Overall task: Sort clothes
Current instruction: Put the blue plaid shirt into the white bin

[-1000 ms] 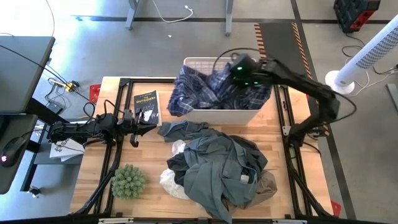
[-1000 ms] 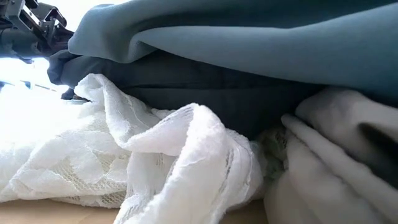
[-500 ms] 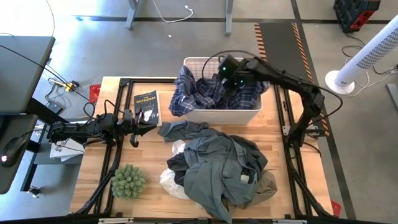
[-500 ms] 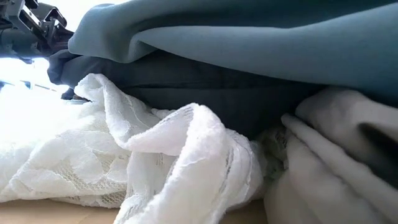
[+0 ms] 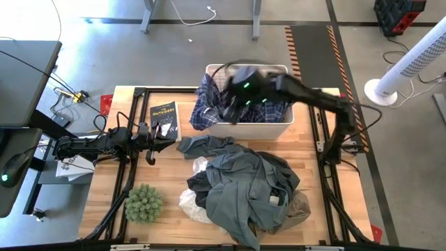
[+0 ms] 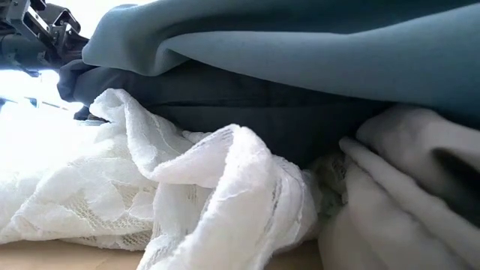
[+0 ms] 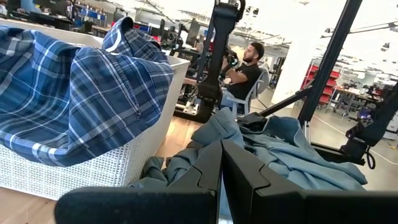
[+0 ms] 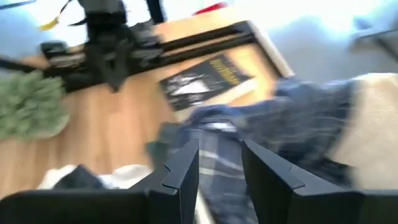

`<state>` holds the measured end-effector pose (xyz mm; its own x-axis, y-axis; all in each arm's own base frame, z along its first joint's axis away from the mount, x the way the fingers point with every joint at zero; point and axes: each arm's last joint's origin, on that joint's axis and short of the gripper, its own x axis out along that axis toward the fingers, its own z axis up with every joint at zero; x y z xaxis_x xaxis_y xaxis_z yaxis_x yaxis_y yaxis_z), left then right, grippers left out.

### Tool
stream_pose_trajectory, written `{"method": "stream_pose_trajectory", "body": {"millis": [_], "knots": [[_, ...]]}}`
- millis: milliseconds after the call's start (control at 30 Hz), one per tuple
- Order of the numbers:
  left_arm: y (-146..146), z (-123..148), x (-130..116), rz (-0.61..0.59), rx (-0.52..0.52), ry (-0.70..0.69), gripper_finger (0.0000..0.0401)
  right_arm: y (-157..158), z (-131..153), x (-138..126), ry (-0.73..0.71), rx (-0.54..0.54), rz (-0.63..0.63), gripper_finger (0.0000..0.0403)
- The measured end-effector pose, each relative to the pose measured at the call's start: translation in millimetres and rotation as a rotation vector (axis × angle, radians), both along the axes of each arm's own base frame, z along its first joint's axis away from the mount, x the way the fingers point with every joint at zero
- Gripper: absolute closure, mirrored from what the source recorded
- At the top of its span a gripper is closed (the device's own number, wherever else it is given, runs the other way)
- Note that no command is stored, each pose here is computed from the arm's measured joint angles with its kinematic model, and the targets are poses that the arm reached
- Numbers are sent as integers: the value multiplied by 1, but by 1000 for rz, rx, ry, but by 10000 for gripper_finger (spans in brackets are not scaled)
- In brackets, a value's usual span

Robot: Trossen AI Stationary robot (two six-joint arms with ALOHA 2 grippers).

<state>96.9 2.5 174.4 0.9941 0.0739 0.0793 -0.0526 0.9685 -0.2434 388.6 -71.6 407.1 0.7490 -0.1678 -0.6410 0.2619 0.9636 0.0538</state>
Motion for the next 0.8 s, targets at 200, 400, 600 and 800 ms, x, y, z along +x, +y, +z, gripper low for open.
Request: {"method": "stream_pose_trajectory", "body": {"millis": [200, 400, 600, 800], "knots": [[0, 0, 0, 0, 0, 1, 391, -9, -64, 39, 172, 80, 38, 285], [0, 0, 0, 4, -1, 1, 391, -25, -95, 53, 243, 89, 18, 293], [0, 0, 0, 6, 3, 3, 391, -27, -83, 51, 182, 92, 53, 390], [0, -1, 0, 8, 7, 15, 391, -28, -43, 39, 21, -30, -54, 400]]}}
